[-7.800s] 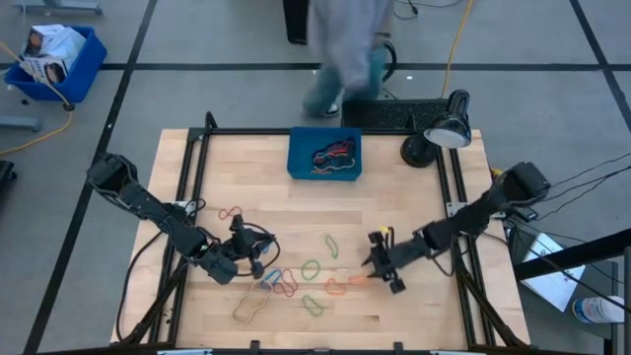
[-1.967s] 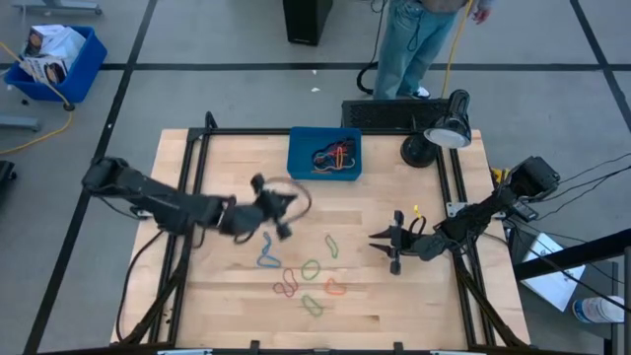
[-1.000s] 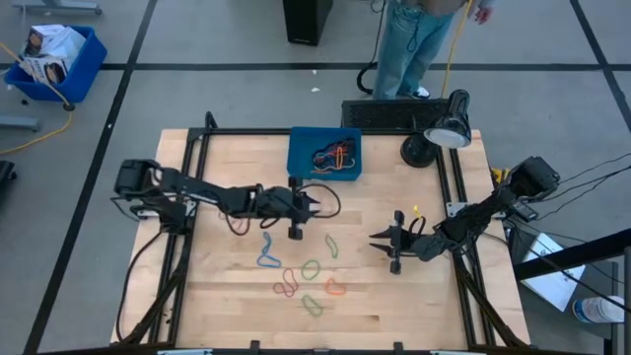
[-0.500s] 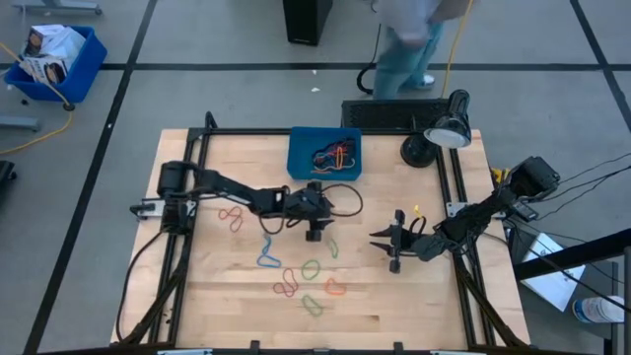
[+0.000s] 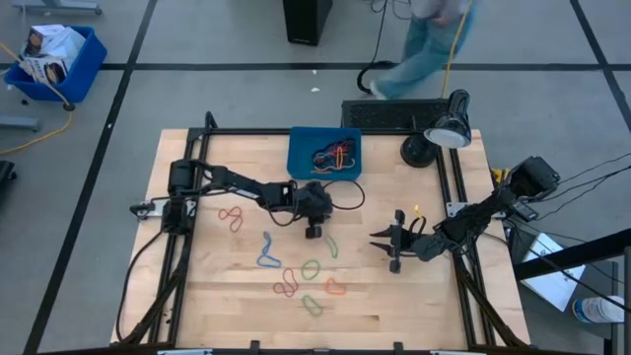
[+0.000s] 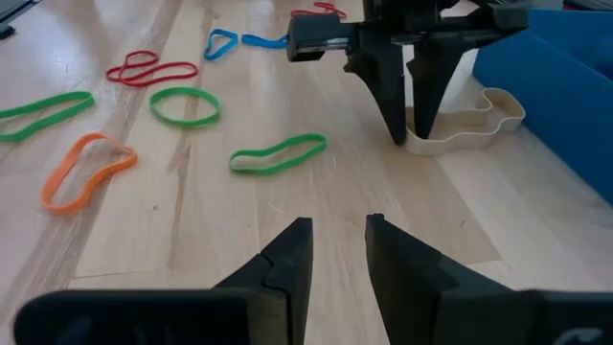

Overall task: Pick and place rubber bands into bin
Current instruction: Put the brown rubber band into the blue bin, then put the blue rubber band into the blue bin

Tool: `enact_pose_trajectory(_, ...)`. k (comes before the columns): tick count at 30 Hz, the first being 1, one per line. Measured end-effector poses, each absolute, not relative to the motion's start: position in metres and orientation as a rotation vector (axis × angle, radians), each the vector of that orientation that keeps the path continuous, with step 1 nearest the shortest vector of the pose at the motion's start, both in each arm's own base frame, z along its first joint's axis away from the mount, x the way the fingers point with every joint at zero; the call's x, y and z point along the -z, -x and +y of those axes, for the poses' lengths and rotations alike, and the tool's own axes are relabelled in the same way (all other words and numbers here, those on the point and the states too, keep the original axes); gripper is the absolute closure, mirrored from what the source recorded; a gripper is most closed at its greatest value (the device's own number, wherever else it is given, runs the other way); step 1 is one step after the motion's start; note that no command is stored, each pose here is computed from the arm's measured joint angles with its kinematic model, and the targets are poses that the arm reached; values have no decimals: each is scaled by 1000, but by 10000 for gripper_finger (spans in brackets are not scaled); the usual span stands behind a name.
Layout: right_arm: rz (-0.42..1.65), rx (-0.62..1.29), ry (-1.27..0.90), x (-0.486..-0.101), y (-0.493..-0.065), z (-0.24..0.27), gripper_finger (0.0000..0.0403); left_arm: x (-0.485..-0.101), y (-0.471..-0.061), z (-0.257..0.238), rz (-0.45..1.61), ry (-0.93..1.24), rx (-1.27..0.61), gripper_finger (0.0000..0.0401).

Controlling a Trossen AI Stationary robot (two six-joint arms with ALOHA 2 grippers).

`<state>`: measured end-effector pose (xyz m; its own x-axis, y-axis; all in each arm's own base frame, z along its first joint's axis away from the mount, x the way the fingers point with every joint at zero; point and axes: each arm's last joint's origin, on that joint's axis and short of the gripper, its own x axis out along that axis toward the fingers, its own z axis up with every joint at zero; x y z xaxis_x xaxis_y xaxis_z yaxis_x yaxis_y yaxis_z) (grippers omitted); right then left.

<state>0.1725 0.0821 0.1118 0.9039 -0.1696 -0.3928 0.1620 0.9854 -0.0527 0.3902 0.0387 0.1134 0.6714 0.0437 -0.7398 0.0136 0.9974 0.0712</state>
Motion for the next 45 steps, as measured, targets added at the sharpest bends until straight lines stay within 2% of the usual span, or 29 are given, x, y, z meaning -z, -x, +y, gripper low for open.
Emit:
enact_pose_trajectory(4,410,172,20,-112,-172,82,312,-114,-389,34,855,-86,3,383)
enact_pose_trajectory(5,410,172,20,-112,-172,82,312,-117,-388,33,859,-88,4,390)
enact_pose_trajectory(9,412,172,22,-111,-172,82,312,-142,-383,30,829,-126,-49,390)
enact_pose_trajectory(16,419,173,27,-111,-172,82,312,-236,-362,40,563,-244,-298,393)
enact_pose_trajectory(20,419,173,26,-111,-172,82,312,-270,-352,57,421,-298,-402,395)
enact_pose_trajectory(25,419,173,23,-111,-172,82,312,-276,-347,91,382,-317,-494,384)
enact_pose_trajectory(32,424,174,26,-110,-172,82,312,-255,-344,132,443,-259,-598,390)
enact_pose_trajectory(35,425,174,27,-110,-172,82,312,-244,-344,143,485,-246,-611,359)
enact_pose_trajectory(41,426,174,27,-110,-172,82,312,-233,-336,148,594,-180,-587,239)
enact_pose_trajectory(45,431,175,31,-110,-171,81,312,-238,-321,133,719,-106,-601,185)
